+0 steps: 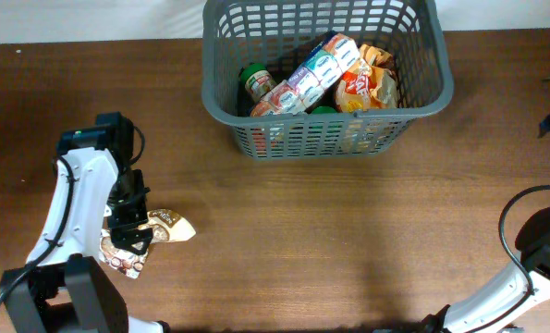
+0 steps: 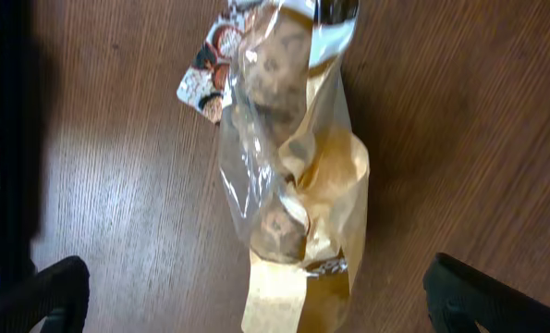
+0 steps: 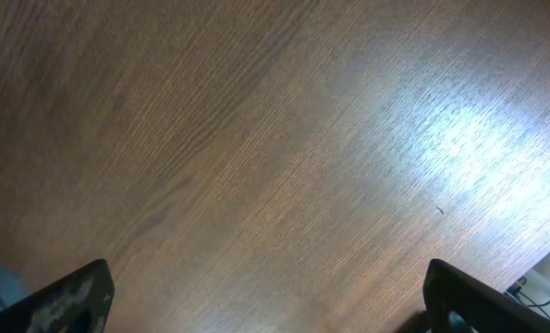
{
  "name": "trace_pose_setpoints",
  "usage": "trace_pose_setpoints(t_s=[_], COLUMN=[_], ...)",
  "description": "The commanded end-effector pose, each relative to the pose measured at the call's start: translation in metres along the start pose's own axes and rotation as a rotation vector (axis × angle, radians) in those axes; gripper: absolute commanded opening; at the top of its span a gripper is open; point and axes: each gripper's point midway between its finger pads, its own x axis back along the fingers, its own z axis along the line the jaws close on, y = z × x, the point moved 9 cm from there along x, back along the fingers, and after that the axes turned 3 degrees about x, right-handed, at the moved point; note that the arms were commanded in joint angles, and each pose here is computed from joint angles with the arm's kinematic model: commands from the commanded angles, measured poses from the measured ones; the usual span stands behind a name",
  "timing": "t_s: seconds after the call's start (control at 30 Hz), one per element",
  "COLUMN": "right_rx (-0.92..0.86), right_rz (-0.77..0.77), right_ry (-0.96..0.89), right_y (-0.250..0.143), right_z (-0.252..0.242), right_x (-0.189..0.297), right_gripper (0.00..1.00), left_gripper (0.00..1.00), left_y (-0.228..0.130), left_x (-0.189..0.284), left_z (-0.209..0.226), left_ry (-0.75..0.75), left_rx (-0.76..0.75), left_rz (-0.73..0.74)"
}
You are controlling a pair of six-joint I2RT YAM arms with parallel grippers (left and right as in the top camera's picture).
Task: Pack container
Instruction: 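Lower the left gripper over the crumpled snack wrapper bag, then close the left gripper on the snack wrapper bag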
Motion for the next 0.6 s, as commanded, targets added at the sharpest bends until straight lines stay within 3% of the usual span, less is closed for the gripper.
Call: trace_pose_setpoints(t_s=[0.0,0.57], right_rx=[-0.011,-0.011], right_rz=[0.0,0.0], right_ry=[-0.002,-0.002], right_y=[-0.001,-0.001], right_z=[-0.001,-0.001], right_x=[0.0,0.0], right_gripper=[0.99,0.98], left_gripper=[0.99,0.99], left_y=[0.008,0.004], left_x=[-0.001,-0.034], left_z=[0.003,-0.005], left_ry=[-0.007,-0.075], left_rx=[-0.029,-0.08], left_rz=[-0.022,-0.041])
